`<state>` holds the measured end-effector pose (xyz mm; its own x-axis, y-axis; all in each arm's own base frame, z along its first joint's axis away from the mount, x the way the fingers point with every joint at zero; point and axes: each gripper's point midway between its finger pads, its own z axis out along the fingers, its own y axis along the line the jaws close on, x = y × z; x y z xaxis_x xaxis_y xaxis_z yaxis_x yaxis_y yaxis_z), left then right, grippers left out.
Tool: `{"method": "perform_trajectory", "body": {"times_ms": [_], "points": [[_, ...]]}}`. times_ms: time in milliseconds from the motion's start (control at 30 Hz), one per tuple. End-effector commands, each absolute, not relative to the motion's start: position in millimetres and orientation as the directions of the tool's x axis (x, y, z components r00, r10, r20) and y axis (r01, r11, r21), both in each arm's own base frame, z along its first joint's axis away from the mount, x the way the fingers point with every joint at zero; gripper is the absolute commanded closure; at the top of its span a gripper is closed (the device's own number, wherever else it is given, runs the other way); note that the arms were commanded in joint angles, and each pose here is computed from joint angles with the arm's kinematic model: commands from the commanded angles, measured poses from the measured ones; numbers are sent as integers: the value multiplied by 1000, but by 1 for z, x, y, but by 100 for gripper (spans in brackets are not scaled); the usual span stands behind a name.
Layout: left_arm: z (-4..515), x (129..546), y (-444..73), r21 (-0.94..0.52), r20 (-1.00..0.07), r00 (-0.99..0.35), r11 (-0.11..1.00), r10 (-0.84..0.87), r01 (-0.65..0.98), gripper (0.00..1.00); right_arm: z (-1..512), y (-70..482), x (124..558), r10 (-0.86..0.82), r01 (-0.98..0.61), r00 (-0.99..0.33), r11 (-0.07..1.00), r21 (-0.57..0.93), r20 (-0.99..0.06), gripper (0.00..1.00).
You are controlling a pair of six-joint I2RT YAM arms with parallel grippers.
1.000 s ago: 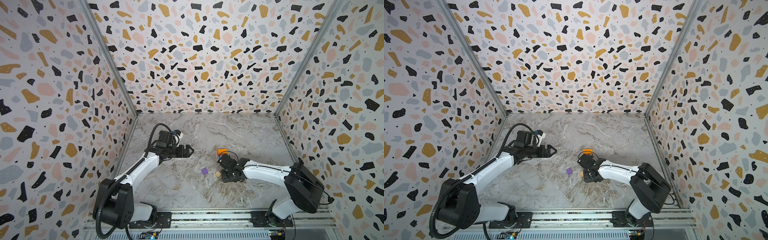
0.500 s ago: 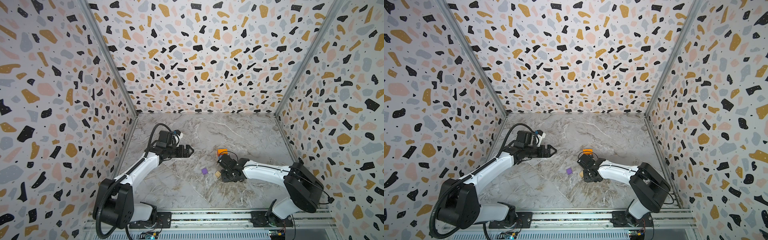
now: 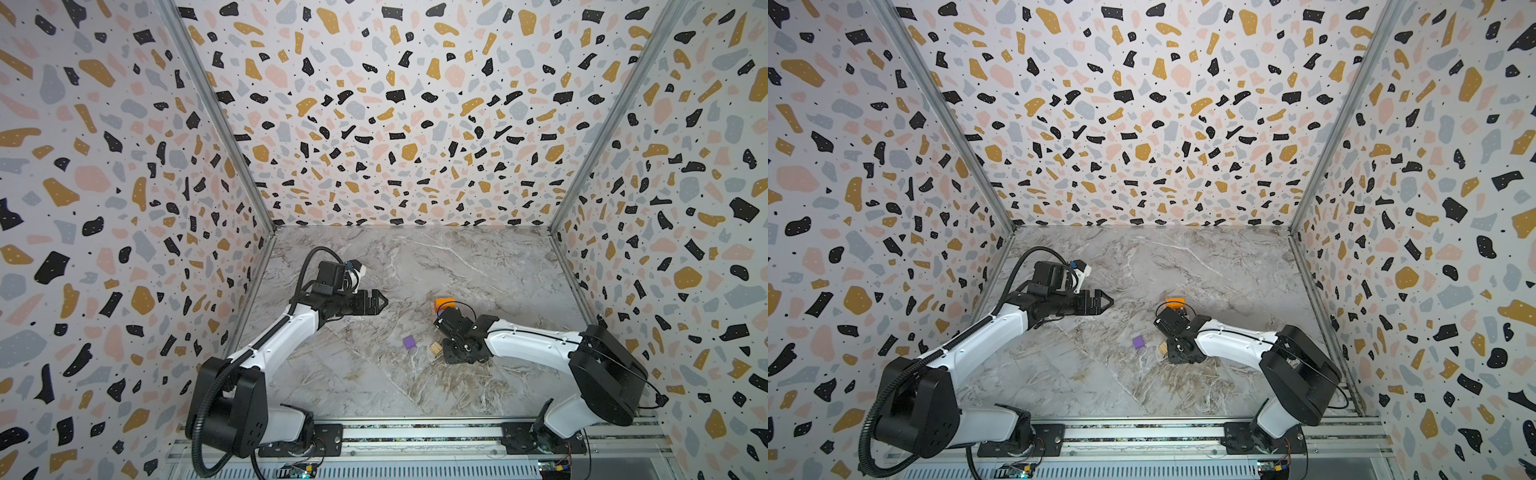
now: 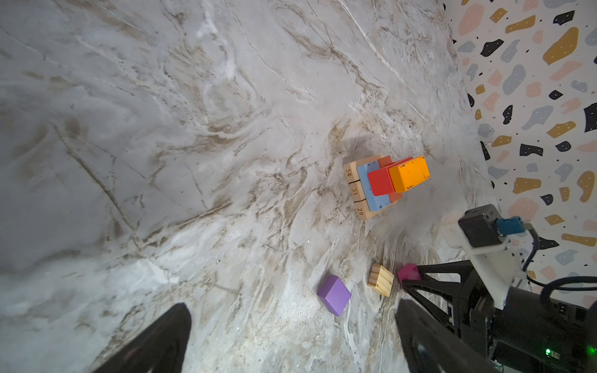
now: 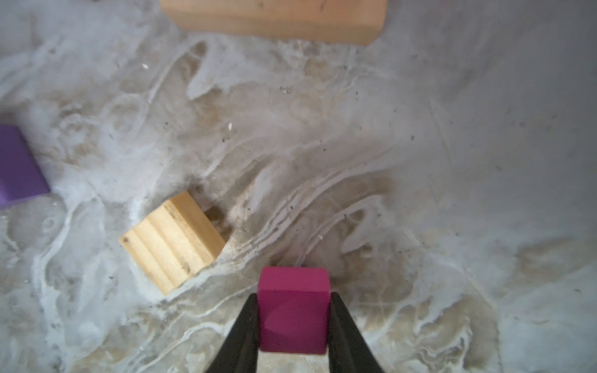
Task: Build the wood block tower
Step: 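Close the right gripper on the magenta cube and lift it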
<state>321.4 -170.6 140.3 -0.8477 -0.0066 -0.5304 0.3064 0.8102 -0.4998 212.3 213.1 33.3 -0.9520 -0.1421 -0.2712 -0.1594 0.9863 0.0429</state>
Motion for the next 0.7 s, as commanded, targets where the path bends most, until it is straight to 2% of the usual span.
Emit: {"method": "perform_trajectory", "body": {"times_ms": [0,667], "points": [[146,324,-171,-505,-547,-837,803,-13,317,0,63,215,222,-134,-156,-936,987,40,-326,70],[149,323,-171,-504,-554,-832,801,-12,323,0,121,216,281,-138,-174,-911,983,61,-388,70]]}}
